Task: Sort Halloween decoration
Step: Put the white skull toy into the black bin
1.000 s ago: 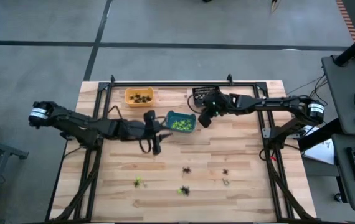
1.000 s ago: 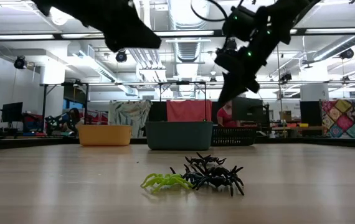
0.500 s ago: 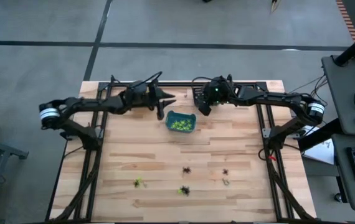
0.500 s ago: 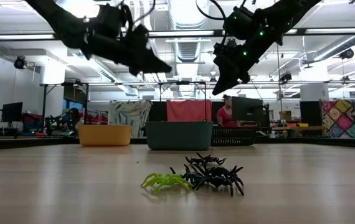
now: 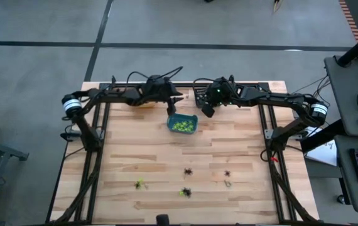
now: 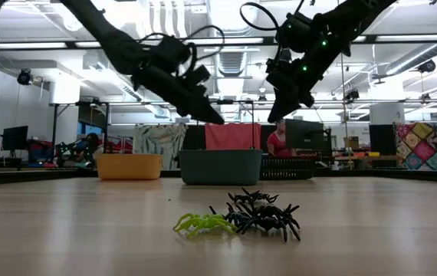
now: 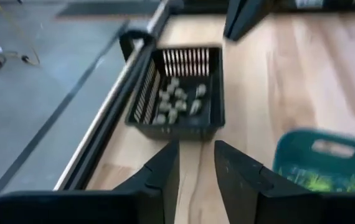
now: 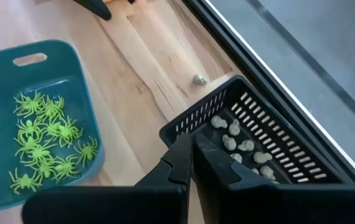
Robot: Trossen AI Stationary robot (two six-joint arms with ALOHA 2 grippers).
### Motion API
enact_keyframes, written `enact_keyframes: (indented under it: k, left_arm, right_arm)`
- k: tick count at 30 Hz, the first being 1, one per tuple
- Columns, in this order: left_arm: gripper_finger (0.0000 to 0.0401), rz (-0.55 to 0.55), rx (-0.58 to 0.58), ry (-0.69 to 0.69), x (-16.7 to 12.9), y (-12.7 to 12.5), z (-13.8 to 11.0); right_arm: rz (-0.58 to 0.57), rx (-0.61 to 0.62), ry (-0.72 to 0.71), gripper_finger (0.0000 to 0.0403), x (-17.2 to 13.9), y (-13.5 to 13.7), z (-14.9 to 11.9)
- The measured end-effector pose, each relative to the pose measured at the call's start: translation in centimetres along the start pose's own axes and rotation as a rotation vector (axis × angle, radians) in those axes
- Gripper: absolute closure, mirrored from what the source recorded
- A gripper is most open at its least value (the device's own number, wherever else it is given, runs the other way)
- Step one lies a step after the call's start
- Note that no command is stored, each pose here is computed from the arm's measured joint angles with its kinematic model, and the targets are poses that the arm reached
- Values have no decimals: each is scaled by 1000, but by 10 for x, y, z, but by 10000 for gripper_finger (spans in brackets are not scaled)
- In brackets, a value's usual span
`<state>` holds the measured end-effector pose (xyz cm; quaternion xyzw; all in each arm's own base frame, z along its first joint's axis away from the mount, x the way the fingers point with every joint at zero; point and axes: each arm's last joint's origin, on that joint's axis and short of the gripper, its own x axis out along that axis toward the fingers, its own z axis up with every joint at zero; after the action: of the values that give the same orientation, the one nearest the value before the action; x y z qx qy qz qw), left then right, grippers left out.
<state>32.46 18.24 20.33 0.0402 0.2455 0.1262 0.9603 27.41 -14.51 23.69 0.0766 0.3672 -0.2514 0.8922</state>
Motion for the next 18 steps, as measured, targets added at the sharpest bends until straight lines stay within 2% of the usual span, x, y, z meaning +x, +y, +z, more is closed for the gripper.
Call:
enact_keyframes:
  k: [8, 12, 18]
  left_arm:
    - [258, 25, -14, 105, 20, 25, -3]
    - [229, 19, -62, 149, 36, 32, -1]
    - [217, -21, -82, 311, 64, 42, -7]
  right_arm:
    - [0, 1, 2, 394, 0, 0, -1]
    - [-1, 0, 5, 394, 1, 0, -3]
    - [0, -1, 23, 394, 5, 0, -8]
